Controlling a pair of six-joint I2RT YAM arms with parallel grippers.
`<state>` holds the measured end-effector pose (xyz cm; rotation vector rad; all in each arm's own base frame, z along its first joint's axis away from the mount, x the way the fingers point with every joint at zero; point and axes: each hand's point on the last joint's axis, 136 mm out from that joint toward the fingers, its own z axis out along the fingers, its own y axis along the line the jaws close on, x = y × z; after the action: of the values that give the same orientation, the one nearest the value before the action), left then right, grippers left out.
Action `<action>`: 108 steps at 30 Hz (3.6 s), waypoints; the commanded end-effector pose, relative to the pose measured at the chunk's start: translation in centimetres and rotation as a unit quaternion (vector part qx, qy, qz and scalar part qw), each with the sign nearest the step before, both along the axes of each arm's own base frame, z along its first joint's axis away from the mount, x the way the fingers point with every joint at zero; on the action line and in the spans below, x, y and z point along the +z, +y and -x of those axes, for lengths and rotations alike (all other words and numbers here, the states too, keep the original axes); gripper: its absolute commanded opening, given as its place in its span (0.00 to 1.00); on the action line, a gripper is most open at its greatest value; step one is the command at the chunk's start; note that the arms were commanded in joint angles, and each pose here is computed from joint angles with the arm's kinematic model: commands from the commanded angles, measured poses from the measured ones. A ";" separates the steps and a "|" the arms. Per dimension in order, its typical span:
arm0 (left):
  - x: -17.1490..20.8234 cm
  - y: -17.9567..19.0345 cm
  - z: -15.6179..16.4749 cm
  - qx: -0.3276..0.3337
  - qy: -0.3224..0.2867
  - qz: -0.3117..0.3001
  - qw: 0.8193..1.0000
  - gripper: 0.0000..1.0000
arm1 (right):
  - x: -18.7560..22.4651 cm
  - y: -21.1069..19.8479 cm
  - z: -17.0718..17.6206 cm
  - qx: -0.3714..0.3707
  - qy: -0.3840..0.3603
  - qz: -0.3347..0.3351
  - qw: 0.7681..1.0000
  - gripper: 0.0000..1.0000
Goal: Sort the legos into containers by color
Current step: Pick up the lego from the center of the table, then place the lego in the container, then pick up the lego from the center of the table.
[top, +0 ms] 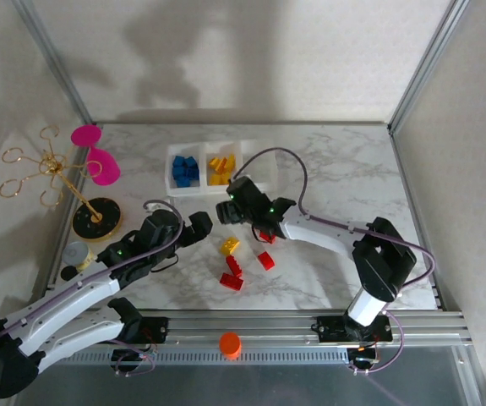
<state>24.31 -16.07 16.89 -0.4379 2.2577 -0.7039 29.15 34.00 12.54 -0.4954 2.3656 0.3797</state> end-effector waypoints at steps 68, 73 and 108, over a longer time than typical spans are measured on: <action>3.2 4.4 -0.4 0.110 -0.051 -0.008 0.993 1.00 | 0.4 5.3 -9.1 -0.069 -0.056 -0.047 0.995 0.28; 3.8 2.8 -1.9 0.097 -0.061 -0.004 0.993 1.00 | 1.3 5.9 -14.0 -0.074 -0.099 -0.045 0.991 0.28; 1.1 -1.8 0.2 0.000 -0.027 0.028 0.999 1.00 | 0.9 -7.9 -2.8 -0.127 0.006 -0.030 0.991 0.68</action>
<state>24.83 -17.18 18.46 -0.4457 2.1808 -0.7272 34.20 28.13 15.55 -0.2107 2.2891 0.3657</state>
